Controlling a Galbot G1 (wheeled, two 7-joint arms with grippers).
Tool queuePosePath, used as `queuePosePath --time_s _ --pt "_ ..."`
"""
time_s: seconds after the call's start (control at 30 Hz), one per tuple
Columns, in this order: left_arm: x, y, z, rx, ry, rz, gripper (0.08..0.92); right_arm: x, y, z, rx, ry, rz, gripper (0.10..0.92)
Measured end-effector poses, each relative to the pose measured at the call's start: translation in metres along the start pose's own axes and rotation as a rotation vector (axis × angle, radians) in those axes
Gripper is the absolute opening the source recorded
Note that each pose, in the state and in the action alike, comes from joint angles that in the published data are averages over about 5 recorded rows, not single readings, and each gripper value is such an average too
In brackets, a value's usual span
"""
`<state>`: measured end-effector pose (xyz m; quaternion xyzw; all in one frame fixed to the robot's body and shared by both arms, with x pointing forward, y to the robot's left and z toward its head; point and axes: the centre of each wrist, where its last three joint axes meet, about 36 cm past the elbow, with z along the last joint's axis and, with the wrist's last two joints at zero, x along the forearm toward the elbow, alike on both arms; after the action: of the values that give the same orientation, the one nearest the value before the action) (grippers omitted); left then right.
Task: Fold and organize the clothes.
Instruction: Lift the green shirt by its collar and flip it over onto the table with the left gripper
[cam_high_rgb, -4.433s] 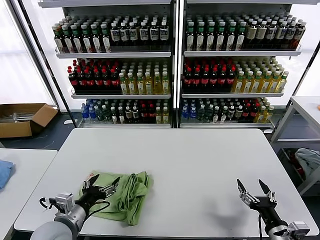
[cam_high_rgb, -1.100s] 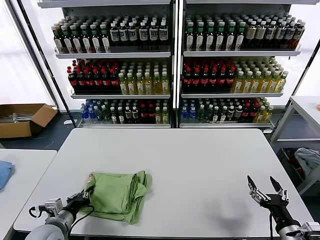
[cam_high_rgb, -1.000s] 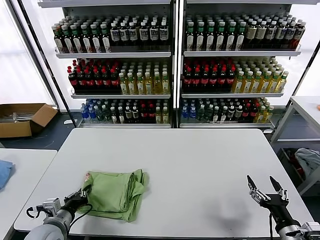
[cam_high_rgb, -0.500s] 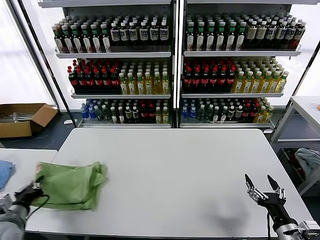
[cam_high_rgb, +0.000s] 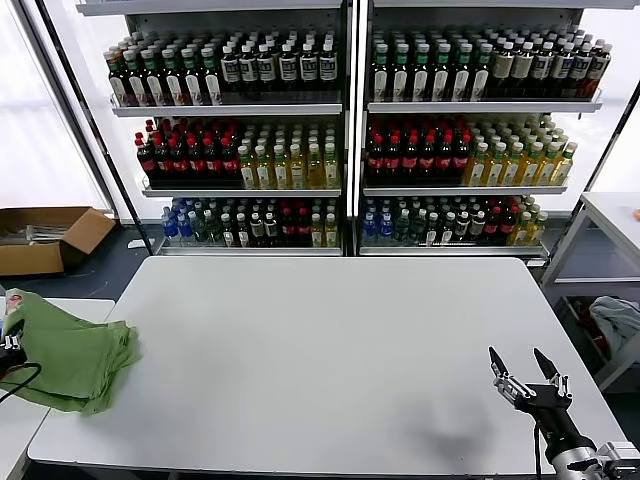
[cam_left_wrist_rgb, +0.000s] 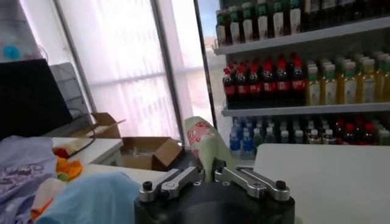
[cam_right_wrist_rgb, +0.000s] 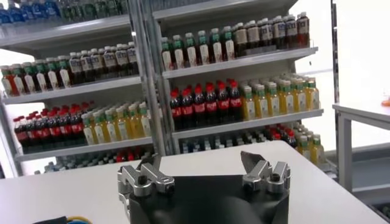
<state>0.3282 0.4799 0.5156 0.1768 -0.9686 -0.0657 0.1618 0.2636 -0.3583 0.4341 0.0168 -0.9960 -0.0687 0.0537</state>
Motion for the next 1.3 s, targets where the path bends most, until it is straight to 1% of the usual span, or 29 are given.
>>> queuePosePath --time_s 0.13,0.23,0.3,0.4,0.5,0.7,0.93,1.03,1.13,1.3 --pt "0.004 -0.022 0.000 -0.004 -0.006 0.025 0.139 -0.001 0.001 0.000 -0.002 -0.004 0.000 0.823" --pt "0.009 -0.046 0.000 0.022 -0.003 0.058 0.139 -0.001 0.002 -0.001 -0.003 -0.005 0.000 0.823" --pt "0.013 -0.067 -0.001 0.057 0.003 0.091 0.139 -0.001 0.003 -0.003 -0.003 -0.006 0.001 0.823" --pt "0.021 -0.101 -0.002 0.124 0.025 0.159 0.139 -0.001 0.002 -0.004 0.000 -0.007 0.005 0.823" --pt "0.030 -0.136 0.001 0.187 0.068 0.236 0.139 0.001 0.003 -0.005 0.001 -0.005 0.008 0.823" --pt "0.044 -0.202 0.012 0.278 0.179 0.387 0.139 0.004 0.007 -0.006 0.002 -0.001 0.012 0.823" --pt "0.058 -0.265 0.022 0.348 0.289 0.535 0.139 0.008 0.010 -0.010 0.009 0.002 0.018 0.823" --pt "0.064 -0.287 0.024 0.373 0.324 0.590 0.139 0.009 0.013 -0.011 0.012 0.010 0.013 0.823" --pt "0.070 -0.305 0.024 0.394 0.348 0.638 0.139 0.010 0.016 -0.012 0.017 0.020 0.003 0.823" --pt "0.079 -0.325 0.019 0.428 0.364 0.705 0.153 0.009 0.023 -0.012 0.030 0.040 -0.022 0.823"
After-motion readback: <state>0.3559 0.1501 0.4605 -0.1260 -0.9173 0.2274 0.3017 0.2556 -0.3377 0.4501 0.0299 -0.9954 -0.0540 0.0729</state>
